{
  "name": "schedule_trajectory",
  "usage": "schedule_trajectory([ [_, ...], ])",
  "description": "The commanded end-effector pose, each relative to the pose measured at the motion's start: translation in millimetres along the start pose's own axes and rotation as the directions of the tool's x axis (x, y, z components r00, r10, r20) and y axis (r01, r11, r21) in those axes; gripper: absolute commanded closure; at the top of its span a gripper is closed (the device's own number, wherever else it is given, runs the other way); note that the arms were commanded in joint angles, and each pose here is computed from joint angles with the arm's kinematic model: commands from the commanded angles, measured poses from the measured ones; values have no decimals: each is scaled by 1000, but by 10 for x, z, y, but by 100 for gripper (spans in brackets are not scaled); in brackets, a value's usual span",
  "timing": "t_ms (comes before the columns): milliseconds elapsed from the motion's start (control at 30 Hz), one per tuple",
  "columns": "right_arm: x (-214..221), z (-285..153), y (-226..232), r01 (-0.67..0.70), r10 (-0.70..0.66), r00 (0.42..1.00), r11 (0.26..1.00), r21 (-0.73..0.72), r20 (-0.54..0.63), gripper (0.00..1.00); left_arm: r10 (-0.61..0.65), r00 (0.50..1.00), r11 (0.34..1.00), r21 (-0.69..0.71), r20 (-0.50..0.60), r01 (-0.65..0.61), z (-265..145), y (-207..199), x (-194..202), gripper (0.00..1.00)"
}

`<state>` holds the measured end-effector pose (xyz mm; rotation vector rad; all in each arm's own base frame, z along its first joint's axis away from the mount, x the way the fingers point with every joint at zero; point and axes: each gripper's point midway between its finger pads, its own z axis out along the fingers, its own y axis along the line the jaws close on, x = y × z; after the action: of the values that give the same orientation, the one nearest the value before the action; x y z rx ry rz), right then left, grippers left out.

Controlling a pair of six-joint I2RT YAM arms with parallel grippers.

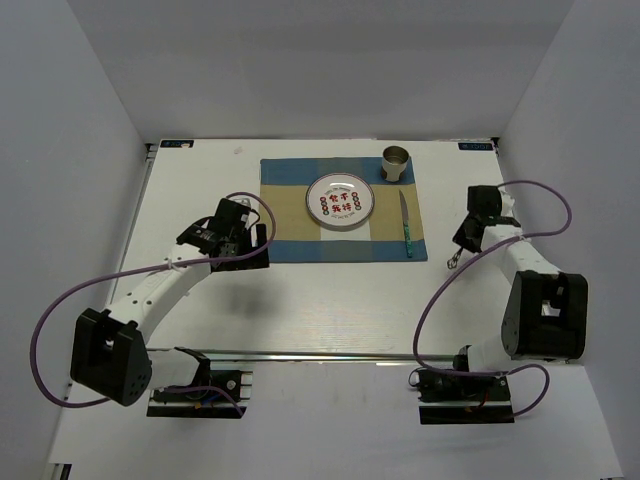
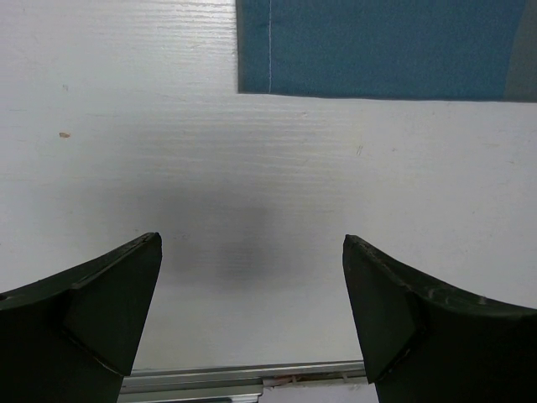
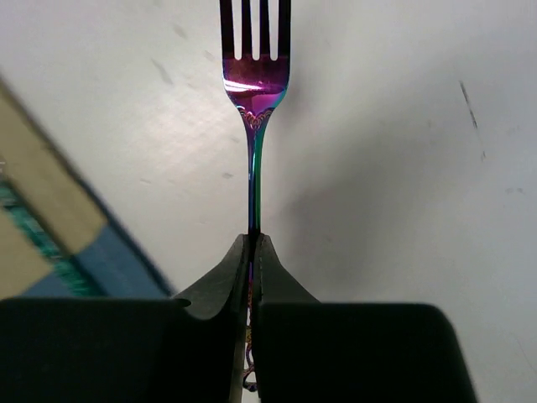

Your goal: Set the dinner table for one person

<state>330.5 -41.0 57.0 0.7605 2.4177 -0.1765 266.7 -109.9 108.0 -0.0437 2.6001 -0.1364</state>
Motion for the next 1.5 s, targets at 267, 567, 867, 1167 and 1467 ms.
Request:
schedule_trajectory([
  [267, -88, -910, 1864, 193, -162, 981, 885, -424, 109, 100, -182, 965, 944, -241, 189, 225, -280, 498, -314, 2],
  [567, 654, -1495, 3883, 250, -275, 959, 733, -633, 60, 100, -337, 821, 815, -294, 460, 500, -867, 1049, -478, 2],
  [867, 1526, -1320, 4740, 190, -307, 950, 699, -690, -49, 100, -340, 813, 821, -273, 472, 502, -895, 1091, -497, 2],
  [1167, 1891, -1073, 4869, 230, -350, 936, 686, -690, -36, 100, -318, 845, 867, -228, 430, 442, -810, 976, -512, 2],
  [1467, 1974, -955, 4825, 271, -382, 924, 700, -660, -25, 100, -304, 864, 887, -212, 400, 410, -744, 929, -509, 2],
])
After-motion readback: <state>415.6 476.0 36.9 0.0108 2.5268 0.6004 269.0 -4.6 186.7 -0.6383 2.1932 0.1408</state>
